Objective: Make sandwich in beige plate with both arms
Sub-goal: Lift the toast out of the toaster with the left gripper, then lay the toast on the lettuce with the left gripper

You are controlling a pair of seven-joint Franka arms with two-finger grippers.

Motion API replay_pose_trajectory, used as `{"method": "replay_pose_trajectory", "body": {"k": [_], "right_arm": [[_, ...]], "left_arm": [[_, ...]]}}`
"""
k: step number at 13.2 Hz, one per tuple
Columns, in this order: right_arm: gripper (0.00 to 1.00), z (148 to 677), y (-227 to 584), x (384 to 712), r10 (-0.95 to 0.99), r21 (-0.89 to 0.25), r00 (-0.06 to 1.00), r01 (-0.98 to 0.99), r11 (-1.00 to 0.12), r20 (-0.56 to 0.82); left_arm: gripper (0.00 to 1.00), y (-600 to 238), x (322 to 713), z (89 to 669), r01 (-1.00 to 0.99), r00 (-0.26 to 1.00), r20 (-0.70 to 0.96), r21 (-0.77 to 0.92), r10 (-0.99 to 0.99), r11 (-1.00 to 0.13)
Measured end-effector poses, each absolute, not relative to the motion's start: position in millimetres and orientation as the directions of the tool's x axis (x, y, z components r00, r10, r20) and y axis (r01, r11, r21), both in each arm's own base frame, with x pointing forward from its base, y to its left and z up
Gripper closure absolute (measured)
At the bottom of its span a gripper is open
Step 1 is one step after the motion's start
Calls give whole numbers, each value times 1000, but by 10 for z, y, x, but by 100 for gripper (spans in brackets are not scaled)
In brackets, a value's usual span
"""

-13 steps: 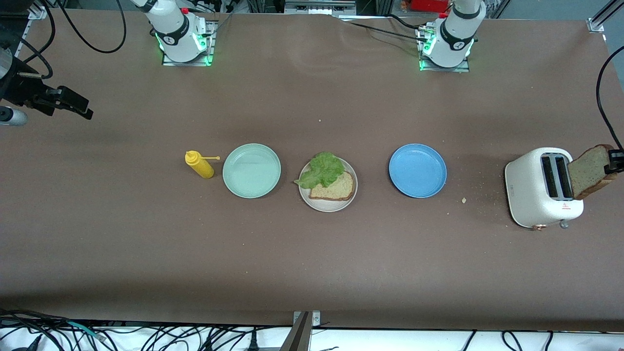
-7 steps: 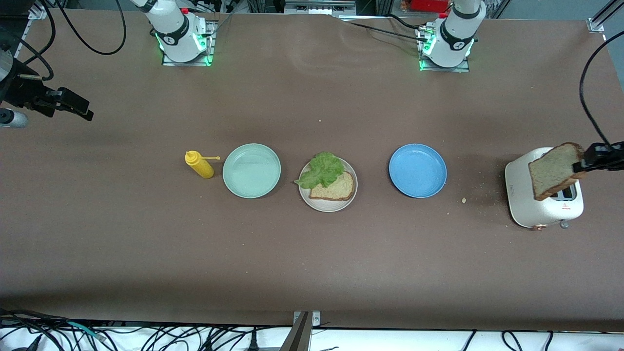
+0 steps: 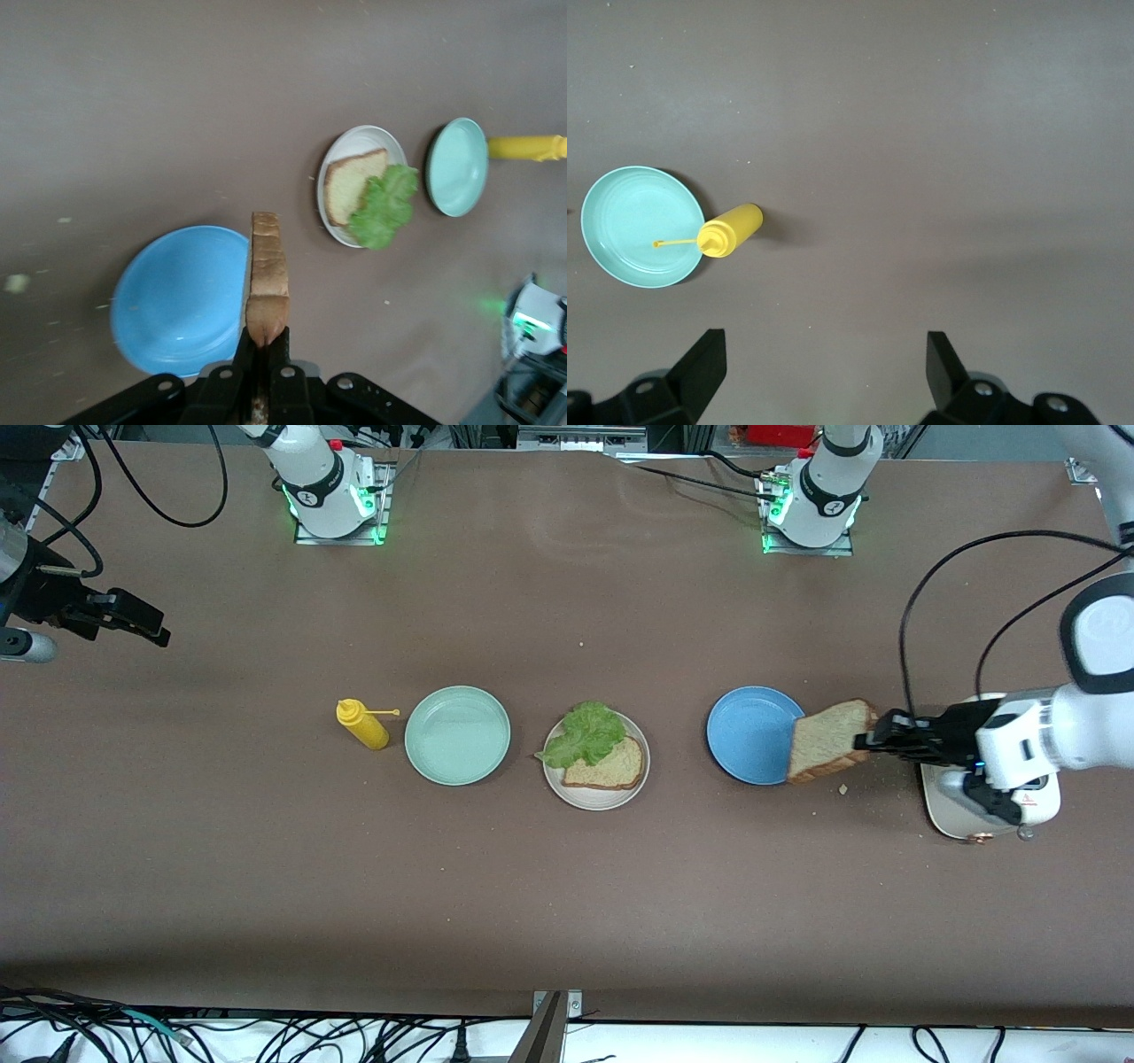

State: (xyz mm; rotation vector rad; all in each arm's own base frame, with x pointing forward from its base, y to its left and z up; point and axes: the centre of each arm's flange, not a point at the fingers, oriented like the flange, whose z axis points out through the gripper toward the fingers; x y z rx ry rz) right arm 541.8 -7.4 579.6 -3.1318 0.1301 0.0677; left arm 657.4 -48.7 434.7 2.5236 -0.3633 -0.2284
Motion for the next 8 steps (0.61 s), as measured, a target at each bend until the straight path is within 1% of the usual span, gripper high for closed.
{"method": "replay_pose_trajectory", "body": {"k": [2, 6, 8], "right_arm": [[0, 5799, -37, 5421, -76, -4, 996, -76, -997, -43], [0, 5802, -33, 5422, -75, -4, 996, -75, -997, -43], [0, 5815, 4, 5424, -68, -4, 997, -69, -998, -40]], "left_arm": [[92, -841, 6581, 4111, -192, 937, -119, 611, -329, -768], [92, -1622, 6530, 3696, -29, 924, -259, 688, -283, -725], [92, -1996, 6489, 3598, 61, 915, -322, 703, -242, -708]]}}
